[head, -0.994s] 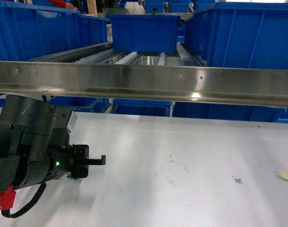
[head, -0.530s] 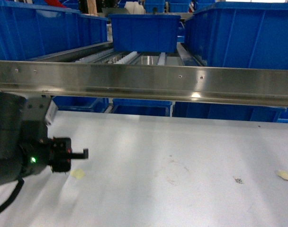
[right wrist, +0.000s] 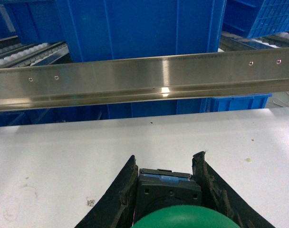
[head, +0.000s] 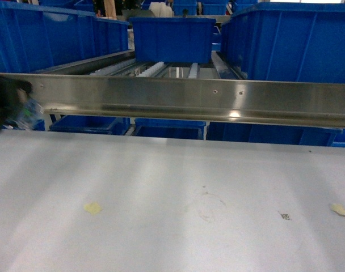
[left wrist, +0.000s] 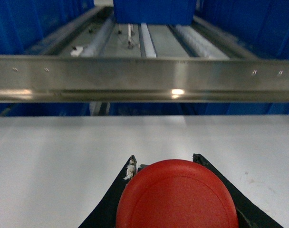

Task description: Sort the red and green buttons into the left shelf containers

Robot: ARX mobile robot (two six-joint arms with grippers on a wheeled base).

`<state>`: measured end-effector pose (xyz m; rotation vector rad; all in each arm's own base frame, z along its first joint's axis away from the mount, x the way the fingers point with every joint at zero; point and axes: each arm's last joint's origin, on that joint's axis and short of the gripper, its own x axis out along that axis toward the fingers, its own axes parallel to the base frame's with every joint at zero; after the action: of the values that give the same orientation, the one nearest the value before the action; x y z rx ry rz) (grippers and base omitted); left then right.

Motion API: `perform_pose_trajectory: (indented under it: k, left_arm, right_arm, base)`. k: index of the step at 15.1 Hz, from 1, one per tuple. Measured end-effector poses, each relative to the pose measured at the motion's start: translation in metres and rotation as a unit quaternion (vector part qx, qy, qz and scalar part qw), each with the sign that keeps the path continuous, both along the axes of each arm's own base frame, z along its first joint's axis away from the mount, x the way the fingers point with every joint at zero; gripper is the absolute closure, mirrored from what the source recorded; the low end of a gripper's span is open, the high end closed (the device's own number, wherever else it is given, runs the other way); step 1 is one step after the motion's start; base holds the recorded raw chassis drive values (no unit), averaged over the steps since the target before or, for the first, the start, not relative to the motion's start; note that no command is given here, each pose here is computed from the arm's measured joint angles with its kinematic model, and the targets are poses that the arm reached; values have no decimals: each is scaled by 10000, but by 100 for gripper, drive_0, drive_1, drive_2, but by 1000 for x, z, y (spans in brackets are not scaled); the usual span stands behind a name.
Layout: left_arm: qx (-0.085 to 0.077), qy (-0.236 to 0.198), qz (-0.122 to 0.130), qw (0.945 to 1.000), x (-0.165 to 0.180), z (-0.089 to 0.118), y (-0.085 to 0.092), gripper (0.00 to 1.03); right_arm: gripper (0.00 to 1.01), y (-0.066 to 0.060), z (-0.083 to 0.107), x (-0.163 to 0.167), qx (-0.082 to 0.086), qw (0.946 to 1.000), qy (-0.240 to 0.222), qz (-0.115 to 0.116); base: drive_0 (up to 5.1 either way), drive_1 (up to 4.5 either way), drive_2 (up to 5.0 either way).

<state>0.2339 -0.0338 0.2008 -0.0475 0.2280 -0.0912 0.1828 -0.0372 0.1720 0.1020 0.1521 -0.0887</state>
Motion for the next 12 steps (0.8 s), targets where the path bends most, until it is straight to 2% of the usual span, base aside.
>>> perform_pose_trajectory:
  k: [2,3,4,5,7,12]
  left_arm:
    - [-27,-153,126,9998,-16,11,6,73]
    - [-120,-459,531,9975,-35,20,22,73]
    - [-119,-746,864,9934,-42,24,32,73]
    - [-121,-826,939,9921,-42,26,33,73]
    - [-87,-626,770,9950,-40,20,30,73]
    - [-77,-683,769,9947,-41,22,30,73]
  right_arm:
    - [72,0,0,0,0,10000,0,0]
    - [72,0,0,0,0,10000,0,0]
    - [72,0,0,0,0,10000,0,-4]
    - [72,0,0,0,0,10000,0,0]
    - [72,0,0,0,1,10000,4,-2]
    - [72,0,0,0,-4,10000,5,-34]
  base:
    - [0,0,0]
    - [0,0,0]
    - [0,0,0]
    - [0,0,0]
    - [0,0,0]
    - [-477,169,334]
